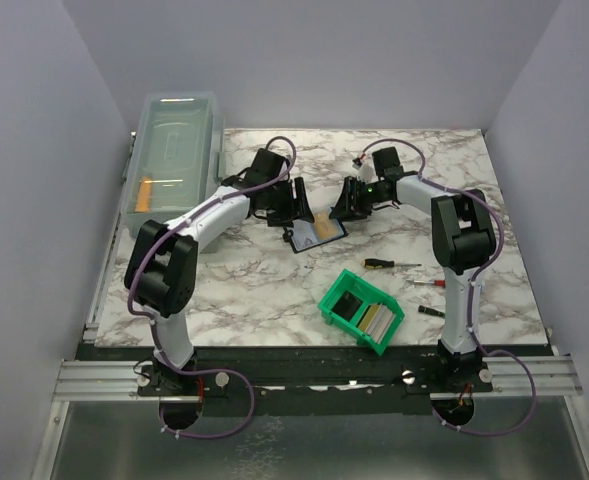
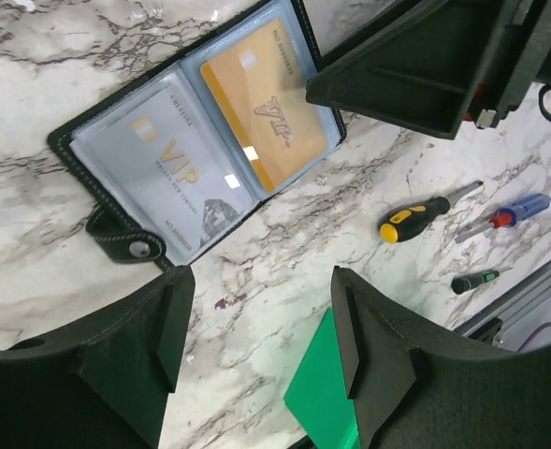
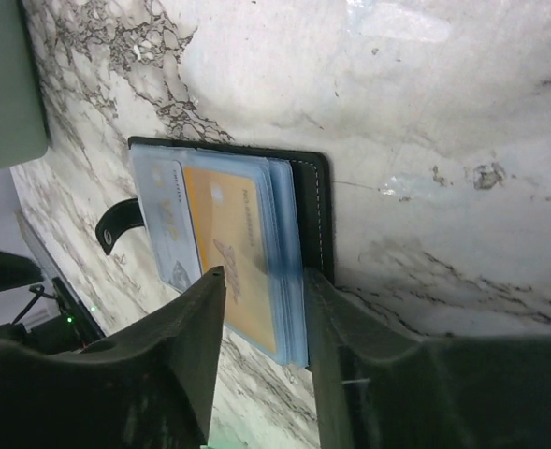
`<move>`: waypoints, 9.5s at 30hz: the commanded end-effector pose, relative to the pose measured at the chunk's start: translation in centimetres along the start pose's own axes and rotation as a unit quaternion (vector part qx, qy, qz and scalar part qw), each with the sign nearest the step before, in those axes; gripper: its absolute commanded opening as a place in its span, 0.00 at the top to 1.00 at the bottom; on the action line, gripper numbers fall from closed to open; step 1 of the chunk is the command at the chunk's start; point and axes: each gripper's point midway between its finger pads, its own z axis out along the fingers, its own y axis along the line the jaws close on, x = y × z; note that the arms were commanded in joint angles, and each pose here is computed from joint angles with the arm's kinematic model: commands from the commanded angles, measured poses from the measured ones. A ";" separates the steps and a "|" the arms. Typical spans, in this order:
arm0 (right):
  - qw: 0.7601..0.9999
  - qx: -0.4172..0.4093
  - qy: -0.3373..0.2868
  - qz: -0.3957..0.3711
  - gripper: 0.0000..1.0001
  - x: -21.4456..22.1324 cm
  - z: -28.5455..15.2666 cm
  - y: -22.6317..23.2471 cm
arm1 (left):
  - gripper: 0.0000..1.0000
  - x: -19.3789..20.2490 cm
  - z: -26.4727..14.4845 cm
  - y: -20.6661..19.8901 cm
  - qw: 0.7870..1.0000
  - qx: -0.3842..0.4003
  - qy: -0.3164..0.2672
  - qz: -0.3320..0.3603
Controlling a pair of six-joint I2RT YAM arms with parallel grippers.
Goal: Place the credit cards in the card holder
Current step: Insert the credit card into the card holder, then close the card holder at the center of the board.
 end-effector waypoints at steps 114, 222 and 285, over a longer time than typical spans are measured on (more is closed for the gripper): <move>0.989 -0.091 0.003 -0.116 0.63 4.2 1.1 10.4 | 0.89 -3.3 6.4 2.4 0.996 0.026 0.045 -0.067; 0.990 -0.036 0.022 -0.133 0.74 5.6 4.4 10.3 | 1.00 -1.1 7.2 6.2 0.996 -0.006 0.068 -0.057; 0.983 0.091 -0.054 -0.148 1.00 2.8 1.4 9.0 | 1.00 -0.8 7.3 6.5 0.996 -0.008 0.076 -0.051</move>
